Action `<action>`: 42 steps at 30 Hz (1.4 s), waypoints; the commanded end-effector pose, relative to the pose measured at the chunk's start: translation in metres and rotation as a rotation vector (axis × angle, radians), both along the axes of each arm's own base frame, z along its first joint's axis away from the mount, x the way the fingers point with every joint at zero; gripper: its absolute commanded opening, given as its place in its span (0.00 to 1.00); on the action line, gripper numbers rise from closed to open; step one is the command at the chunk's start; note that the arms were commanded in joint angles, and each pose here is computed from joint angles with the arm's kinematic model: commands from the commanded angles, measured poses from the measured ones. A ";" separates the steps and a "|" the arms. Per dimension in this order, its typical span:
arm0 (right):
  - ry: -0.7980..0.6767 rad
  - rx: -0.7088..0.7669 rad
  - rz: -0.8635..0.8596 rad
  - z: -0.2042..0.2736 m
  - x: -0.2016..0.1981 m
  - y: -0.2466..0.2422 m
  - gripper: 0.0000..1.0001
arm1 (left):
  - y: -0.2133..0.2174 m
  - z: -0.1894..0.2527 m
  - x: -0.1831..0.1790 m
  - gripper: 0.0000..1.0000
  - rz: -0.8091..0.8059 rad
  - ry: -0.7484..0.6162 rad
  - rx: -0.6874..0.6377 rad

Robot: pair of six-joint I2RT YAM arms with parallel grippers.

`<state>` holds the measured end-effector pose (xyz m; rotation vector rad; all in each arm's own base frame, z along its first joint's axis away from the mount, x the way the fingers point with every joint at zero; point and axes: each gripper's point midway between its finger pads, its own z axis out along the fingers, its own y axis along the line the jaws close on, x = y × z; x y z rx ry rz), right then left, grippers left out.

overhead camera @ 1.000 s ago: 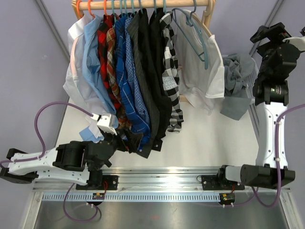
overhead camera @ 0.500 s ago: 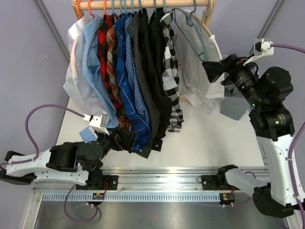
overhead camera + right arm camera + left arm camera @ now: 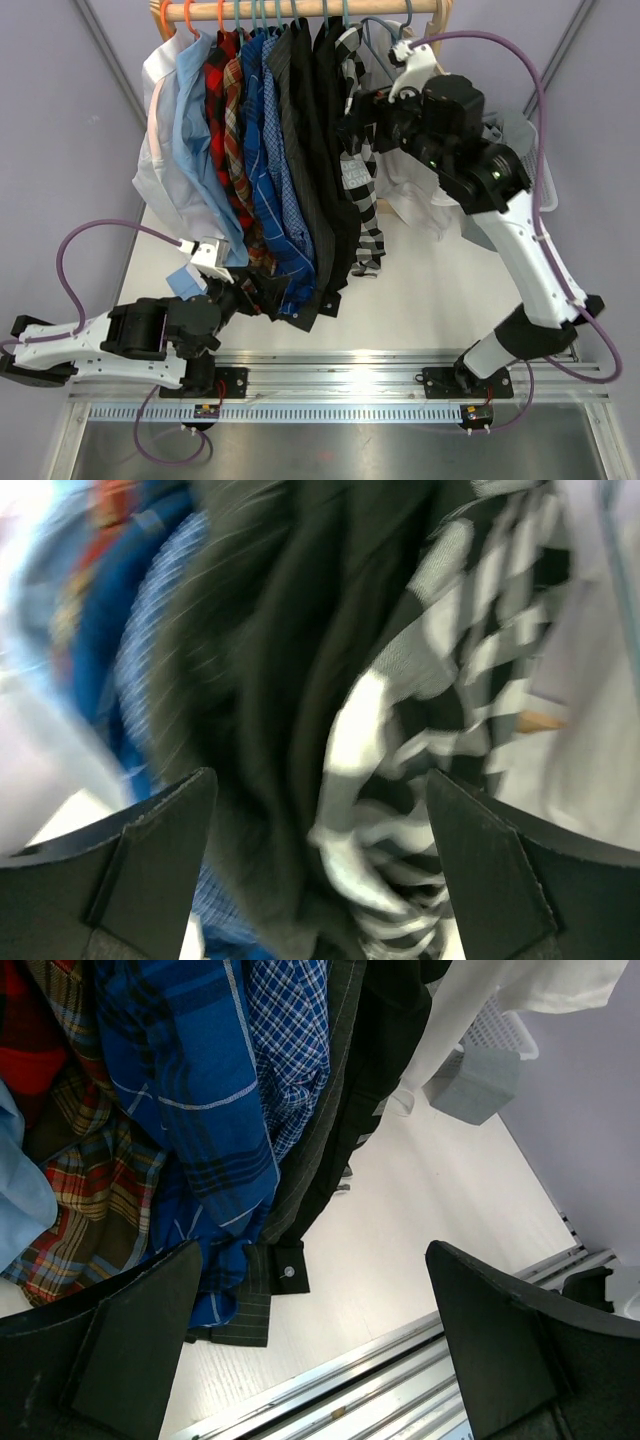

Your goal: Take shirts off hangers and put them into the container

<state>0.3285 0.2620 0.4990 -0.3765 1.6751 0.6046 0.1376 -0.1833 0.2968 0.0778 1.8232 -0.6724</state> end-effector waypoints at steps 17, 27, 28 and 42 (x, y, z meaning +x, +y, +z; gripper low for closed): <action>-0.046 -0.165 -0.460 -0.005 0.066 -0.029 0.69 | 0.009 0.001 0.001 0.99 0.035 0.028 -0.107; -0.019 -0.185 -0.455 -0.020 0.068 -0.026 0.47 | 0.011 -0.002 -0.001 0.99 0.021 0.043 -0.130; -0.018 -0.192 -0.460 -0.021 0.070 -0.027 0.47 | 0.011 -0.002 -0.002 0.99 0.021 0.045 -0.133; -0.004 -0.200 -0.489 -0.040 0.107 -0.035 0.00 | 0.013 -0.008 -0.003 0.99 0.017 0.058 -0.141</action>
